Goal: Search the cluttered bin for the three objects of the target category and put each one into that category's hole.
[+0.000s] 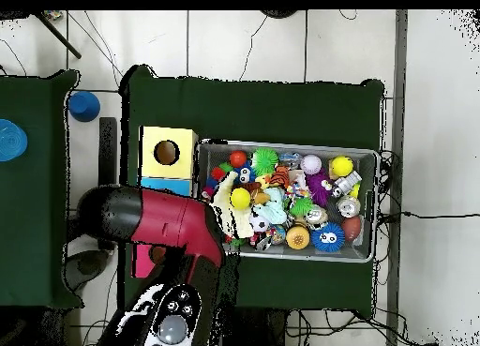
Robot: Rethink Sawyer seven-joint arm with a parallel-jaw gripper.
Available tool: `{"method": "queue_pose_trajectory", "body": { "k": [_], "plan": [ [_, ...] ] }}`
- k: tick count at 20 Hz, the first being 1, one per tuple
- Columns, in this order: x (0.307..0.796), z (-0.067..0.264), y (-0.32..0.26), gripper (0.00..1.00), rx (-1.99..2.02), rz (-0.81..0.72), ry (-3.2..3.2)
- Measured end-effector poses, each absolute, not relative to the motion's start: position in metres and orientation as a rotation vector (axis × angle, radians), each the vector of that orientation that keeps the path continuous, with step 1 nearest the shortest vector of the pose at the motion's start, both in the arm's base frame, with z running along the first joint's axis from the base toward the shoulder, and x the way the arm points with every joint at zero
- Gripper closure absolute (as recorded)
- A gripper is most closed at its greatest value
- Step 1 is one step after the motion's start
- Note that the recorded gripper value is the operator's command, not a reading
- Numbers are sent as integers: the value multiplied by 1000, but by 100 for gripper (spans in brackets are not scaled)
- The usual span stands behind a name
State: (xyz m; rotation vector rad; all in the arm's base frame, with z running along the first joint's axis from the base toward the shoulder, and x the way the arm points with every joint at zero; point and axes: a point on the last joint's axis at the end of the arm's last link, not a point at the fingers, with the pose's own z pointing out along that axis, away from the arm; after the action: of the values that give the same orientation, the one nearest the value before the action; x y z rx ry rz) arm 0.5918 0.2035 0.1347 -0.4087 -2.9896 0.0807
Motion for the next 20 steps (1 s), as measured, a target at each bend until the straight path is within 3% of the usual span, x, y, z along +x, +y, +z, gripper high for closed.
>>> {"method": "queue_pose_trajectory", "body": {
  "k": [20],
  "plan": [
    [608,132,208,0,-390,83,-3015]
  ]
}}
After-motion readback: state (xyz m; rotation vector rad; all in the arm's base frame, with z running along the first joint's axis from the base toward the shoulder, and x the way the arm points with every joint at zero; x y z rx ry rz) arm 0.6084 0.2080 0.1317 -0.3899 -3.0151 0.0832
